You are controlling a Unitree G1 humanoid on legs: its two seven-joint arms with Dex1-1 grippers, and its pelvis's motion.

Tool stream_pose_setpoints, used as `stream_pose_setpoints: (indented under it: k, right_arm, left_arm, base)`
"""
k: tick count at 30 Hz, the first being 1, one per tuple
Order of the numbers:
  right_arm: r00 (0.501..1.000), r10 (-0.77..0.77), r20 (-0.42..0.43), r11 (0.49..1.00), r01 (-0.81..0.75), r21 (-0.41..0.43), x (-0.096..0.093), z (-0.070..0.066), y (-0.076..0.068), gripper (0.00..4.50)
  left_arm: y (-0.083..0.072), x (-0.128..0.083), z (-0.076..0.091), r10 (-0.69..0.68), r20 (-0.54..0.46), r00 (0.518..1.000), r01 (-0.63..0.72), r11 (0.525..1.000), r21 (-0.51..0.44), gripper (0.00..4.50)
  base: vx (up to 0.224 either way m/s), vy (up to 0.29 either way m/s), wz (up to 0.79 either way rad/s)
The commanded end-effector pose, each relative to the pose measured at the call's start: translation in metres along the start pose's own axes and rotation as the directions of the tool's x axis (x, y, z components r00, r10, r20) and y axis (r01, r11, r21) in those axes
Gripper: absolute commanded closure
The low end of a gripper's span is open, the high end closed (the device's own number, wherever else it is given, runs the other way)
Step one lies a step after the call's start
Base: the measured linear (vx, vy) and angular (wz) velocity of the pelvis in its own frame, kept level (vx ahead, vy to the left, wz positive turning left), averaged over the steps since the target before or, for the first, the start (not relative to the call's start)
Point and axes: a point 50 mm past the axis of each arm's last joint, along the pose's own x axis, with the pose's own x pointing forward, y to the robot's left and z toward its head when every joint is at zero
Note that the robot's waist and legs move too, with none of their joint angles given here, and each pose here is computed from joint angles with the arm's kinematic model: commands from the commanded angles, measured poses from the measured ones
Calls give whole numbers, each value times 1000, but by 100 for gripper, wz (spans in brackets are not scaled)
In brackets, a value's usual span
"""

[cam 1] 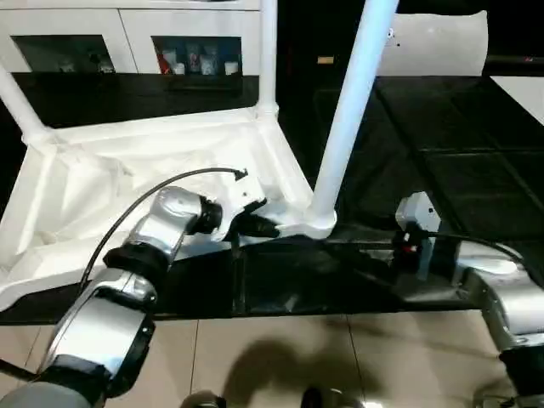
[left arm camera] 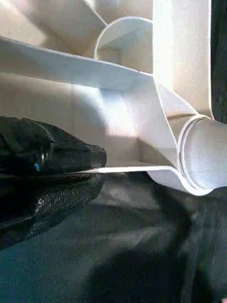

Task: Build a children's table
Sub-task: Rotate leg to tighten

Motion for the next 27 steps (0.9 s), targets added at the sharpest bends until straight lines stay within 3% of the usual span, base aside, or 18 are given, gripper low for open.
stream_pose_setpoints:
  k: [1,5,9,15,27]
  right_arm:
    - [1000,9,-14,1000,-9,-13,0,2,-4,6]
    - [996,88,25,996,-89,26,12,5,-3,6]
    - [986,164,35,985,-166,46,20,5,0,34]
    - [945,327,0,943,-327,61,28,3,7,100]
    - [916,401,-15,914,-398,80,37,4,4,202]
  left_arm:
    - [-10,0,-4,-123,-32,992,124,991,42,450]
    - [-19,-4,-8,-244,-70,967,250,963,104,450]
    - [-24,-6,-5,-303,-88,949,313,940,134,450]
    - [-24,-8,-4,-320,-132,938,339,926,167,450]
    - [-25,-7,-2,-342,-147,928,365,914,178,450]
  base:
    - [0,0,0]
    - [0,0,0]
    - [0,0,0]
    - [0,0,0]
    - [0,0,0]
